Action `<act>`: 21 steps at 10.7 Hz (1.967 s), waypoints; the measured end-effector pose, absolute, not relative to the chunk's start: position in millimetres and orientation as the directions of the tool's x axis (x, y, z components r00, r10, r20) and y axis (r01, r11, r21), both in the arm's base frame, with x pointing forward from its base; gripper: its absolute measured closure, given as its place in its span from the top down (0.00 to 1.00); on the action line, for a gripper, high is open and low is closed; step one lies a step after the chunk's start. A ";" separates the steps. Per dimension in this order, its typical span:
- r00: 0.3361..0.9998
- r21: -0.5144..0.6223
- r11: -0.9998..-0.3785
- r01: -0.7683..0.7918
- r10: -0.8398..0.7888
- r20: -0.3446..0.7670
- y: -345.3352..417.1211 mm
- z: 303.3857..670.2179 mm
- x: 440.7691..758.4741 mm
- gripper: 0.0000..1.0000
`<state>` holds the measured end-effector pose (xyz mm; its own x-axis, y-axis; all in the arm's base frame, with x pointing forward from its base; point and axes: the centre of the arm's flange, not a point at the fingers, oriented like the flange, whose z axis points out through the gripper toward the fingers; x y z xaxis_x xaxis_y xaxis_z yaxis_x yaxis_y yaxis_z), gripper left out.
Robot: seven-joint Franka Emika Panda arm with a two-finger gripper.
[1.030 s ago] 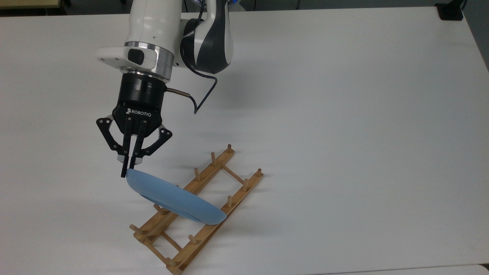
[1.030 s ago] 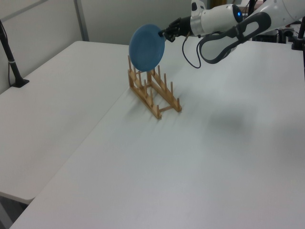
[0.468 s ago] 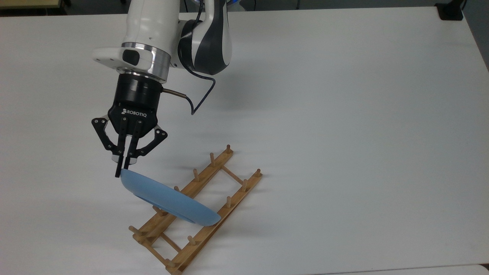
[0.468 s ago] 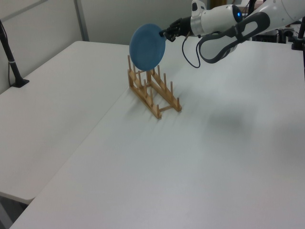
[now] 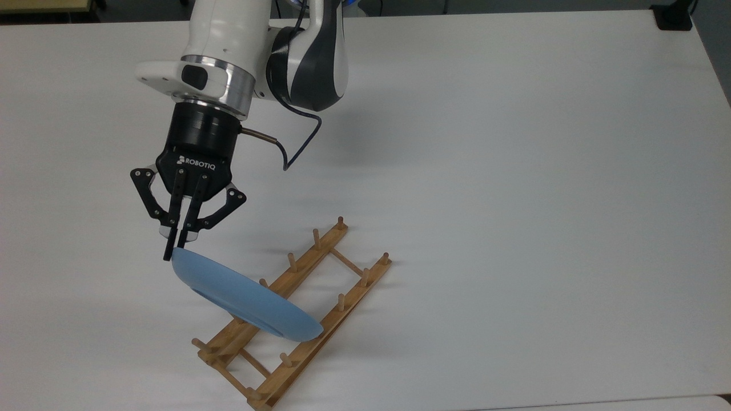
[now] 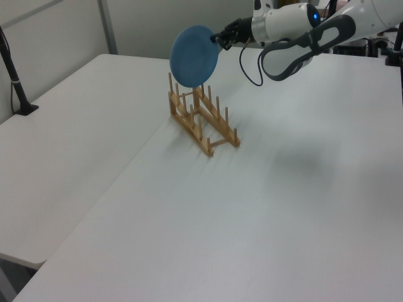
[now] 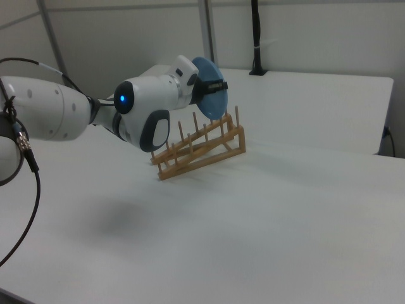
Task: Place plate in plate rack
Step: 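Carry the upright plate over the wooden rack and lower it between pegs, then open the gripper to release the plate in the rack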
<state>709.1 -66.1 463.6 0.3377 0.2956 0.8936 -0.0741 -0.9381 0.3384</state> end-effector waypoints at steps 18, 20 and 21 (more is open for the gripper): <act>0.372 0.347 -0.935 -0.075 0.297 0.880 -58.4 436.1 714.7 0.62; 0.341 0.328 -0.940 -0.097 0.278 0.898 -60.2 455.8 713.9 0.91; 0.314 0.304 -0.946 -0.115 0.256 0.914 -61.5 474.6 710.9 1.00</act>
